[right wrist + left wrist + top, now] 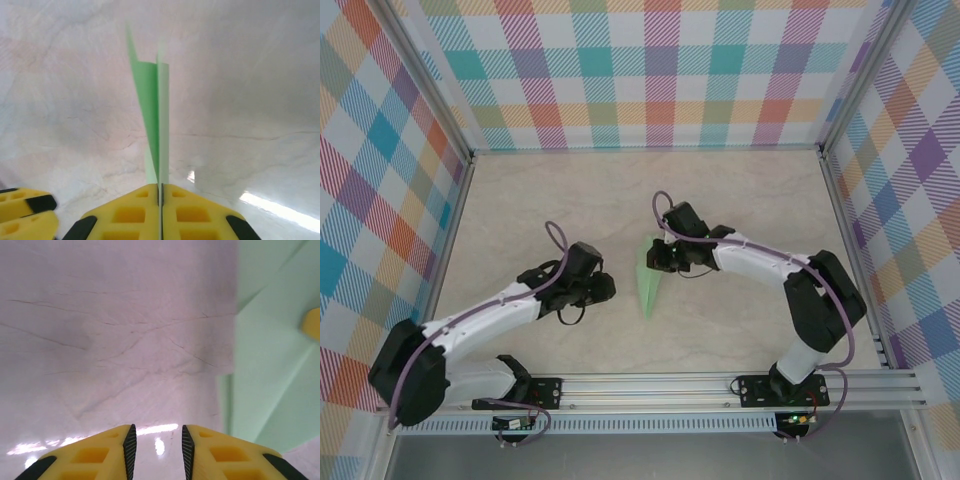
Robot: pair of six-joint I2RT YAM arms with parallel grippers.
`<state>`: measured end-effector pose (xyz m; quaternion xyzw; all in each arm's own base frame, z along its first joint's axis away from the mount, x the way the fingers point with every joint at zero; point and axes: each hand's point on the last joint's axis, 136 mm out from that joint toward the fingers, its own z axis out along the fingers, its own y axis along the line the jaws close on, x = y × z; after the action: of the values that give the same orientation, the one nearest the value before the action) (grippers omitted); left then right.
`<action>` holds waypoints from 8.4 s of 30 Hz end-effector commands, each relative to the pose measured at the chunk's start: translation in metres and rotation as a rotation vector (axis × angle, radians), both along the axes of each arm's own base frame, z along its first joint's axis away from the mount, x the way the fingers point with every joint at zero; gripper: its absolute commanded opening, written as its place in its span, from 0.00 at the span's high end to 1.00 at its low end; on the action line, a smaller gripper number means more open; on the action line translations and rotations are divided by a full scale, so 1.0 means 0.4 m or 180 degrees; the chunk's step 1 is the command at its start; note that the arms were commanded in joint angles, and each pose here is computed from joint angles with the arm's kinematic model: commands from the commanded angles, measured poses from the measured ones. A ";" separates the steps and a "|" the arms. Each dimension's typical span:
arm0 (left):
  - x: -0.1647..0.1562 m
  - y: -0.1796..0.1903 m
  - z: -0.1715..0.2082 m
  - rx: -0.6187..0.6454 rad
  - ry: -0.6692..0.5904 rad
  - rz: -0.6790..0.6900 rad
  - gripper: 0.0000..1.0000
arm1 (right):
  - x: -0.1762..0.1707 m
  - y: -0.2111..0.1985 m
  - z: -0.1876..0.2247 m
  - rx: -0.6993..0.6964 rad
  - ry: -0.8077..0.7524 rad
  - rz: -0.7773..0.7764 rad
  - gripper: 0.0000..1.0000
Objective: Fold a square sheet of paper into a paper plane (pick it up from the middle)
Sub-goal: Turn over the paper at the center of the table, then fold the wing for the fifth time at the center of the table.
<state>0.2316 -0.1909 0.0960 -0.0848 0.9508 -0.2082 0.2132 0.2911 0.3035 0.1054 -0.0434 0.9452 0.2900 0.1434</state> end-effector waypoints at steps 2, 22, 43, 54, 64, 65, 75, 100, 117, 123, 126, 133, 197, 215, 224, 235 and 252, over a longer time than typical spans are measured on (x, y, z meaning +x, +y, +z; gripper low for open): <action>-0.033 0.127 -0.001 0.0284 -0.0088 0.0420 0.60 | -0.025 -0.185 0.027 -0.1442 -0.0180 0.0157 0.93; -0.072 0.229 0.034 0.0109 -0.0319 0.0931 0.31 | 0.001 -0.171 -0.020 -0.3593 -0.0254 0.0113 0.90; -0.092 0.250 0.025 0.0062 -0.0308 0.1055 0.28 | -0.045 -0.029 -0.183 -0.3404 0.0145 0.0188 0.82; -0.094 0.242 0.026 0.0034 -0.0289 0.0997 0.27 | -0.054 0.033 -0.244 -0.3074 0.0364 0.0115 0.82; -0.101 0.229 0.006 -0.0032 -0.0193 0.0962 0.27 | -0.055 0.082 -0.185 -0.2645 0.0362 0.0180 0.68; -0.102 0.227 0.005 -0.0053 -0.0187 0.0965 0.27 | -0.053 0.093 -0.159 -0.2524 0.0304 0.0198 0.65; -0.092 0.186 0.011 -0.0186 -0.0151 0.0768 0.25 | -0.068 0.091 0.086 -0.1330 -0.0278 0.0158 0.33; 0.054 -0.088 -0.036 -0.0674 0.0465 0.0111 0.20 | -0.160 -0.106 -0.050 0.1106 0.0802 0.0074 0.79; 0.084 -0.143 -0.077 -0.0774 0.0668 0.0074 0.19 | -0.154 -0.089 -0.153 0.0871 0.1104 0.0183 0.86; 0.089 -0.154 -0.091 -0.0764 0.0727 0.0050 0.19 | -0.154 -0.099 -0.199 0.0759 0.1188 0.0157 0.86; 0.090 -0.159 -0.095 -0.0764 0.0746 0.0032 0.19 | -0.155 -0.108 -0.216 0.0796 0.1240 0.0114 0.86; 0.099 -0.180 -0.094 -0.0797 0.0764 -0.0015 0.20 | -0.163 -0.116 -0.249 0.0957 0.1440 0.0077 0.86; 0.089 -0.244 -0.136 -0.0719 0.0914 -0.0152 0.24 | -0.118 -0.164 -0.150 0.0283 0.0880 0.0084 0.61; 0.093 -0.238 -0.121 -0.0711 0.0852 -0.0133 0.24 | -0.129 -0.071 -0.150 0.0565 0.0960 0.0491 0.69; 0.099 -0.191 -0.063 -0.0785 0.0627 -0.0009 0.24 | -0.132 -0.054 -0.122 0.0755 0.0940 0.0542 0.90; 0.108 -0.123 -0.036 -0.1272 0.0592 0.0129 0.20 | -0.121 -0.052 -0.001 0.1355 0.0775 0.0571 0.94; 0.174 -0.170 0.062 -0.2328 0.0374 -0.0348 0.38 | -0.149 -0.044 0.082 0.1790 0.0780 0.0929 0.93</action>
<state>0.2952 -0.2587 0.1040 -0.1392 0.8465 -0.5057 0.0912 0.2366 0.2840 0.1251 -0.0720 0.8397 0.5381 -0.0097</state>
